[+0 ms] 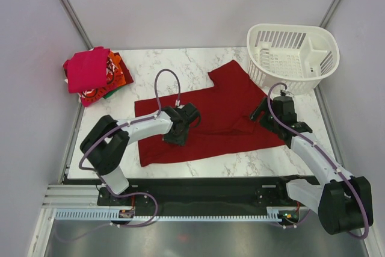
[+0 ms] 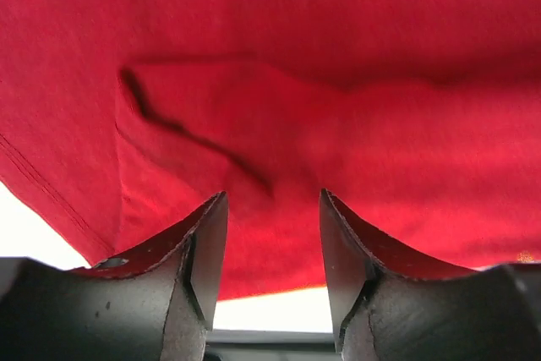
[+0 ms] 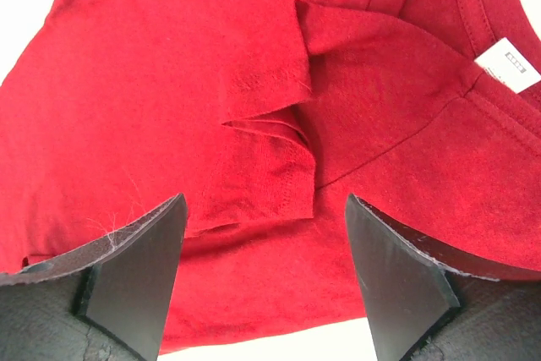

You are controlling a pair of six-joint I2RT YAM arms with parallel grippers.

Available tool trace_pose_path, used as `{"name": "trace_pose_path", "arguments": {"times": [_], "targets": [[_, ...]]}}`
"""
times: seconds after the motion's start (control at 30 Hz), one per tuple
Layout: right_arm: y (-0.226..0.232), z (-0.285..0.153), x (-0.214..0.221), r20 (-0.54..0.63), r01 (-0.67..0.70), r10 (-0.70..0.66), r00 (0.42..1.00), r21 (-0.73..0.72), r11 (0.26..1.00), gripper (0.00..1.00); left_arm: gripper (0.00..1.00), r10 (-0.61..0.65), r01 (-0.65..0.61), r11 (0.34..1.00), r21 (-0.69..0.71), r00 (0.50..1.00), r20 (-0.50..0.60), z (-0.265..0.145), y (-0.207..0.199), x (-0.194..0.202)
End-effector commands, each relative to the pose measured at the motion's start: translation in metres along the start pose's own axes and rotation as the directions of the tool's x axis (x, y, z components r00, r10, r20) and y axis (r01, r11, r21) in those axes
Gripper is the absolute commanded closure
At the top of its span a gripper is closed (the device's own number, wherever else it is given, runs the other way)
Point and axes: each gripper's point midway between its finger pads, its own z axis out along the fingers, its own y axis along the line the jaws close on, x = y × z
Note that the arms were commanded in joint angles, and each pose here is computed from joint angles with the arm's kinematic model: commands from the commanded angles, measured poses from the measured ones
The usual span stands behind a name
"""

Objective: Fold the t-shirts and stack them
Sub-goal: Fold the tshirt

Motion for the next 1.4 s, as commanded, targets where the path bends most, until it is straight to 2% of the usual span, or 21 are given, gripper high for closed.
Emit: {"name": "trace_pose_path", "arguments": {"times": [0.0,0.1,0.2,0.23,0.33,0.4,0.47,0.53,0.57,0.8,0.9,1.07,1.3,1.37], "targets": [[0.007,0.002,-0.005,0.033,0.008,-0.007,0.999,-0.036,0.999,0.16,0.46,0.034,-0.027,0.995,-0.094,0.997,0.076,0.005,0.007,-0.024],[0.004,0.003,-0.002,0.029,0.013,-0.012,0.999,-0.029,0.999,0.16,0.50,0.045,-0.034,0.988,-0.154,0.996,0.072,0.010,0.015,-0.025],[0.002,0.004,0.000,0.027,0.019,-0.018,0.999,-0.025,1.000,0.16,0.58,0.059,-0.046,0.980,-0.191,0.996,0.064,0.012,0.021,-0.024],[0.001,0.004,0.000,0.026,0.020,-0.020,0.999,-0.022,1.000,0.16,0.70,0.063,-0.049,0.977,-0.208,0.996,0.059,0.011,0.024,-0.024],[0.002,0.004,-0.001,0.030,0.023,-0.022,0.999,-0.021,1.000,0.16,0.88,0.071,-0.057,0.969,-0.241,0.996,0.050,0.007,0.032,-0.021],[0.001,0.005,-0.002,0.031,0.024,-0.023,0.999,-0.017,1.000,0.16,0.89,0.064,-0.048,0.969,-0.242,0.996,0.057,0.003,0.035,-0.021],[0.000,0.006,-0.001,0.028,0.024,-0.023,0.999,-0.014,1.000,0.16,0.85,0.063,-0.048,0.969,-0.242,0.997,0.055,-0.001,0.036,-0.020],[-0.001,0.006,0.000,0.027,0.024,-0.023,0.999,-0.010,1.000,0.16,0.75,0.056,-0.041,0.971,-0.234,0.997,0.057,-0.005,0.036,-0.019],[-0.001,0.007,0.001,0.023,0.026,-0.026,0.999,-0.010,1.000,0.16,0.74,0.055,-0.040,0.971,-0.236,0.997,0.057,-0.007,0.038,-0.018],[-0.003,0.006,0.000,0.029,0.028,-0.028,0.999,-0.005,1.000,0.16,0.73,0.045,-0.033,0.969,-0.243,0.998,0.047,-0.017,0.044,-0.013],[-0.004,0.005,0.001,0.028,0.029,-0.029,0.999,-0.002,1.000,0.16,0.74,0.040,-0.028,0.970,-0.241,0.998,0.045,-0.019,0.045,-0.010],[-0.004,0.006,0.002,0.025,0.029,-0.029,0.999,0.000,1.000,0.16,0.81,0.039,-0.031,0.969,-0.247,0.999,0.027,-0.014,0.045,-0.005],[-0.007,0.004,0.000,0.033,0.036,-0.036,0.999,0.011,0.999,0.16,0.82,0.036,-0.034,0.977,-0.209,0.999,0.006,-0.010,0.033,-0.006],[-0.007,0.004,0.000,0.035,0.037,-0.038,0.999,0.016,0.999,0.16,0.89,0.040,-0.038,0.978,-0.205,0.999,0.009,-0.011,0.032,-0.008]]}}
